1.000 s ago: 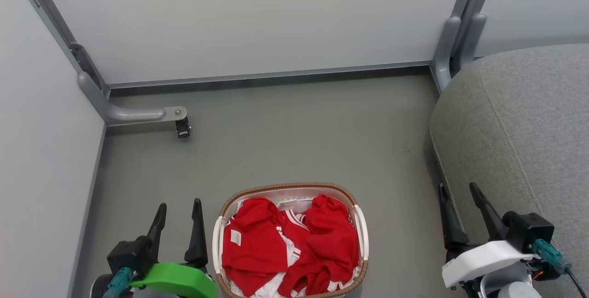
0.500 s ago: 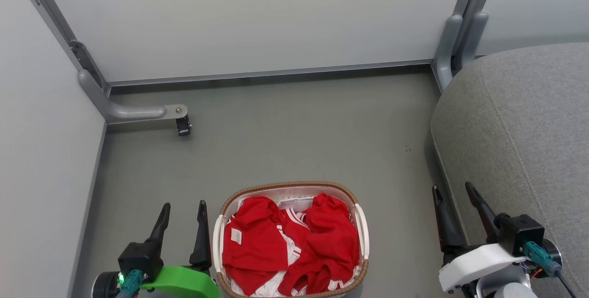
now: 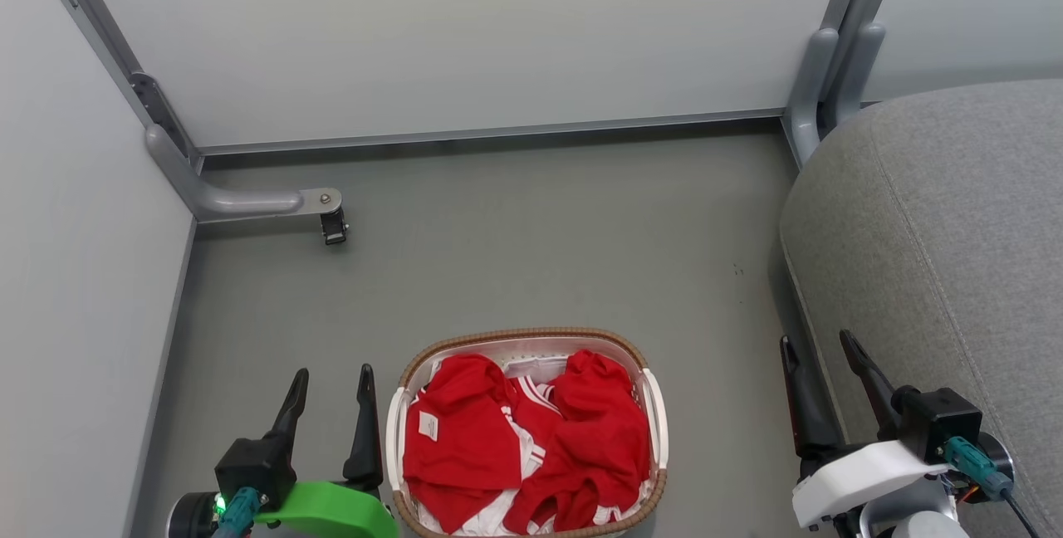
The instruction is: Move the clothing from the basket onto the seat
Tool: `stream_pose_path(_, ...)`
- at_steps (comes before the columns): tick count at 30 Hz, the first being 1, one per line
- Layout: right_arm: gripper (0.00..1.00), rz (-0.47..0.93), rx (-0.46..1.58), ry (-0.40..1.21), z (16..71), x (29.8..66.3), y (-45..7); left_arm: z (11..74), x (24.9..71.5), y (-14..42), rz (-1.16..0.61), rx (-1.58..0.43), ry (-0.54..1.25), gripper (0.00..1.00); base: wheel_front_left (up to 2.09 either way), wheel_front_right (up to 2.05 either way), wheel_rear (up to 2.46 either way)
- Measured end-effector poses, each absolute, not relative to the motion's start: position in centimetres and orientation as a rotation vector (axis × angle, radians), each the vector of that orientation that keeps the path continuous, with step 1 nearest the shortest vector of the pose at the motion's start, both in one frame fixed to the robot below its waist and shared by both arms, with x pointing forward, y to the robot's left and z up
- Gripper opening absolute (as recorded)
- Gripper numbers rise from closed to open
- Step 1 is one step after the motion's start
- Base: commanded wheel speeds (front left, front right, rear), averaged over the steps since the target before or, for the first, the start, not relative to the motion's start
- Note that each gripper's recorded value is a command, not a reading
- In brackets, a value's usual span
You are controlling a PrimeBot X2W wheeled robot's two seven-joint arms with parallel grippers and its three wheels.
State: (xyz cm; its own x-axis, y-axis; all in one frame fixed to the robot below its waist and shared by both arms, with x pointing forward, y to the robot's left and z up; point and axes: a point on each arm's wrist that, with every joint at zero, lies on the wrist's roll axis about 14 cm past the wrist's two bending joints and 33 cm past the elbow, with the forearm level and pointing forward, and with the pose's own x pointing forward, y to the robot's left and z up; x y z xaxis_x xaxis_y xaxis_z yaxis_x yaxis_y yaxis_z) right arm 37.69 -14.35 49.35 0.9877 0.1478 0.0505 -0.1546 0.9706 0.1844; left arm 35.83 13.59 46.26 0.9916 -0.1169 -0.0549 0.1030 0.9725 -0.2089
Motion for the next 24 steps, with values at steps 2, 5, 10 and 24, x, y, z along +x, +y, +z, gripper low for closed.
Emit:
stream_pose_path(2, 1.00, 0.153, 0.189, -0.035, 49.3, 37.7, -14.4, 46.2, 35.8, 13.6, -0.112, -0.207, 0.068, 1.00, 0.00, 0.00, 0.00)
stream_pose_path(5, 1.00, 0.151, 0.190, -0.032, 49.2, 37.8, -14.4, 45.9, 35.8, 13.2, -0.129, -0.194, 0.077, 1.00, 0.00, 0.00, 0.00)
stream_pose_path(10, 1.00, 0.141, 0.184, -0.029, 49.0, 38.4, -14.7, 46.3, 37.2, 12.5, -0.171, -0.153, 0.065, 1.00, 0.00, 0.00, 0.00)
stream_pose_path(24, 1.00, 0.060, 0.148, -0.112, 50.2, 45.7, -17.8, 42.4, 44.5, 5.4, -0.442, -0.037, 0.157, 1.00, 0.00, 0.00, 0.00)
